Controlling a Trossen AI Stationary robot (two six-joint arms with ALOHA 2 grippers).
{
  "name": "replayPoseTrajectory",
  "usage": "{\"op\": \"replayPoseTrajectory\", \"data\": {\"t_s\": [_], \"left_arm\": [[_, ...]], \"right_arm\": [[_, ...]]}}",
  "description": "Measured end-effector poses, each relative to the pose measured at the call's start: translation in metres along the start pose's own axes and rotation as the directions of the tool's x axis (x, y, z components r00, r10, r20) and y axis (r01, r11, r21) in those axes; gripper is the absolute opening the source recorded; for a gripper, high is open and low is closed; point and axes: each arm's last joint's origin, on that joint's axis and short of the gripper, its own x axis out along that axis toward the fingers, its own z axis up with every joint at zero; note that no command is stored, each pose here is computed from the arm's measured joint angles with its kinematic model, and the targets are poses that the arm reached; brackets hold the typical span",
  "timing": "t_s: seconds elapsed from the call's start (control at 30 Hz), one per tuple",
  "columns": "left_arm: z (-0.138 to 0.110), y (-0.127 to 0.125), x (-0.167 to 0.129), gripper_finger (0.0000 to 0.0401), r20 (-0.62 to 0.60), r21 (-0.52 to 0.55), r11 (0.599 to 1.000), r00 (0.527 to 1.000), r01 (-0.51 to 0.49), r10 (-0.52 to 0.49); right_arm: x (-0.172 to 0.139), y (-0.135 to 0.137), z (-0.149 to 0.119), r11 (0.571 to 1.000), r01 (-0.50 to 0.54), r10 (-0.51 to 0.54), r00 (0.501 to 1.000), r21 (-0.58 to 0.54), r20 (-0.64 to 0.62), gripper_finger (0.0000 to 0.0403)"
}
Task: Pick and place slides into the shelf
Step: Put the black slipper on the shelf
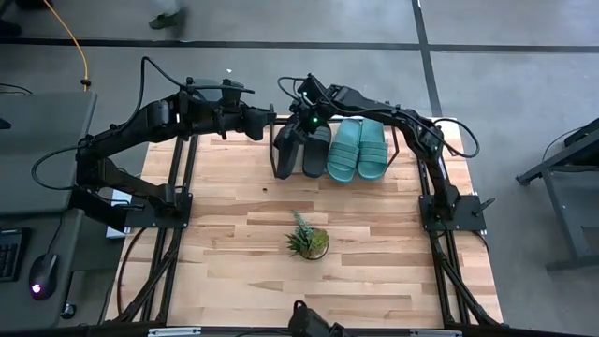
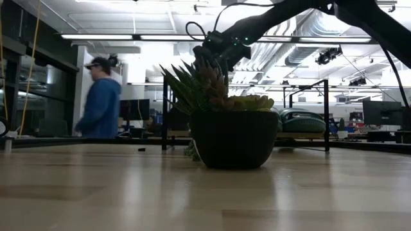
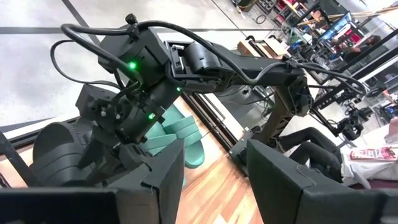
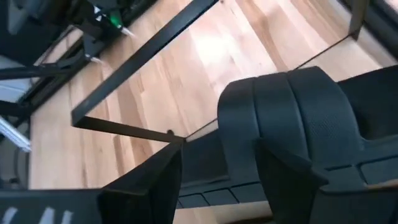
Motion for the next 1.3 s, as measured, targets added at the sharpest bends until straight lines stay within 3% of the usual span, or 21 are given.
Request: {"op": "replayPoseTrajectory", "data": {"t_s": [0.17, 0.83, 1.2, 1.3], "left_arm": [[0.0, 0.0, 0.0, 0.0156, 0.0, 0.0, 1.0, 1.0, 0.0, 0.0], [0.0, 0.0, 0.0, 0.0156, -0.002, -0.007, 1.0, 1.0, 0.002, -0.002], [0.0, 0.0, 0.0, 0.0156, -0.007, -0.02, 1.0, 1.0, 0.008, -0.008], [0.0, 0.0, 0.0, 0.0156, -0.007, -0.019, 1.0, 1.0, 0.008, -0.008]], "right_arm": [[-0.004, -0.007, -0.003, 0.996, -0.001, 0.004, 1.0, 0.086, -0.03, 0.019], [-0.002, -0.014, -0.01, 0.976, 0.063, -0.045, 0.995, 0.208, -0.091, 0.019], [0.014, -0.024, -0.01, 0.989, -0.042, 0.054, 0.996, 0.143, -0.078, 0.019], [0.012, -0.028, -0.008, 0.981, -0.088, 0.1, 0.993, 0.175, -0.059, 0.019]]}}
